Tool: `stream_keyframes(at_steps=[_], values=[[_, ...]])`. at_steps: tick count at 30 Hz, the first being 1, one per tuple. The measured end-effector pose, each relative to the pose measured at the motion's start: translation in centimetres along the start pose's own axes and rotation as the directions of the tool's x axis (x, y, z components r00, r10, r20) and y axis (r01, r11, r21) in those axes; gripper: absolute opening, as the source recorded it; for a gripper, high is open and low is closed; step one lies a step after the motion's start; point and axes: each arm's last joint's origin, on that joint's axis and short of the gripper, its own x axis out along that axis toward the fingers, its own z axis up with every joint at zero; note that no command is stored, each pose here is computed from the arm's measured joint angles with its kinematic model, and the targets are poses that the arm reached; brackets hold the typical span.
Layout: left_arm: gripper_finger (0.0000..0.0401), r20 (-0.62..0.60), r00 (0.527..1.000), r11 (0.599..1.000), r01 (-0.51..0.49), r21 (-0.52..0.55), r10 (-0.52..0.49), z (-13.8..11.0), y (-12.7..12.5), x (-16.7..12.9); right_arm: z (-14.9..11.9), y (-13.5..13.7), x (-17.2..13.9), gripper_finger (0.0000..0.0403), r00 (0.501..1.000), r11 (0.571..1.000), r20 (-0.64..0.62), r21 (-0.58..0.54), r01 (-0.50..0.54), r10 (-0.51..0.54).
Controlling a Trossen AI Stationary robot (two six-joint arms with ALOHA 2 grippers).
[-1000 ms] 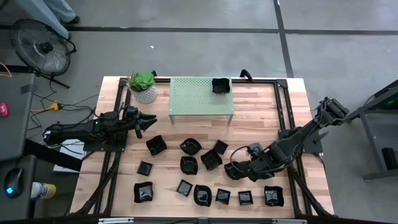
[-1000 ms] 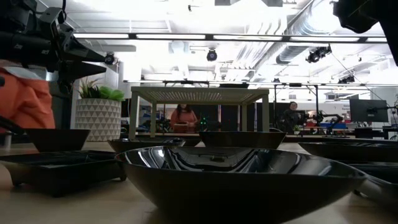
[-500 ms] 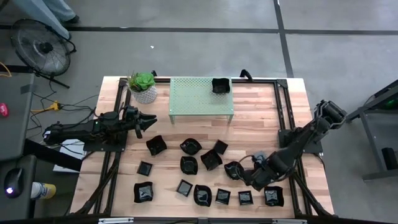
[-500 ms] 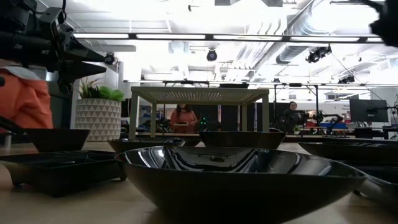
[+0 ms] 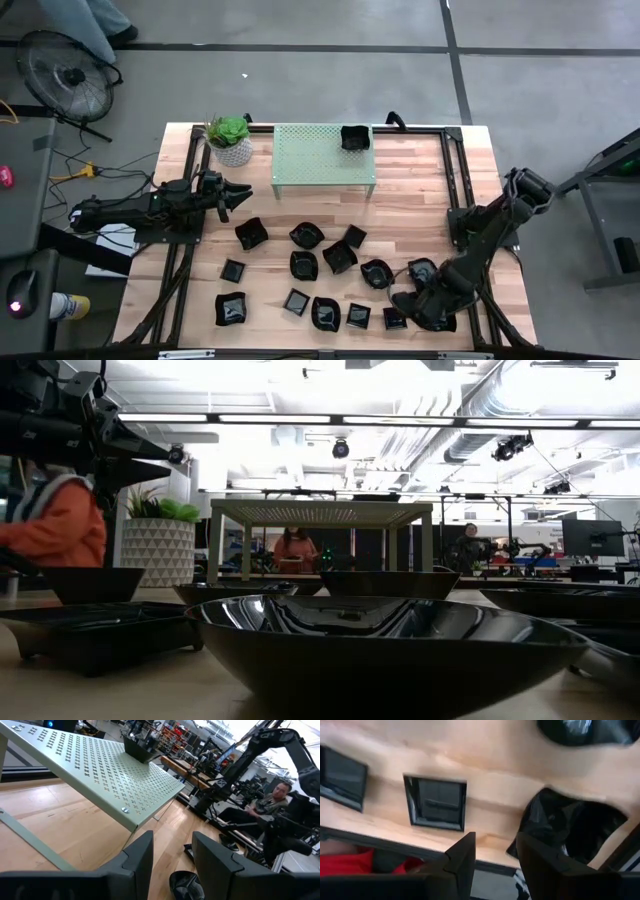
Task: Pick & Place Mini shaped plates
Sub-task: Stack the distorted square plate on top of the distorted square plate on the shelf
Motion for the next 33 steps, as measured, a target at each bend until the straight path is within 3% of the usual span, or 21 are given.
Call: stream_keyframes(at_steps=[10, 18, 33], values=[[0.0134, 0.001, 1.0, 1.0, 0.0, 0.0, 0.0, 0.0, 0.0, 0.0, -2.4, 0.9, 1.5, 0.0138, 0.982, 0.981, 0.006, 0.053, 0.189, -0.19], [0.0133, 0.001, 1.0, 1.0, 0.0, 0.0, 0.0, 0.0, 0.0, 0.0, -2.4, 1.5, 3.0, 0.0138, 0.974, 0.973, 0.029, 0.074, 0.221, -0.223], [0.0134, 0.0, 1.0, 1.0, 0.0, 0.0, 0.0, 0.0, 0.0, 0.0, -1.7, 1.3, 2.9, 0.0138, 0.961, 0.961, 0.089, 0.116, 0.253, -0.264]])
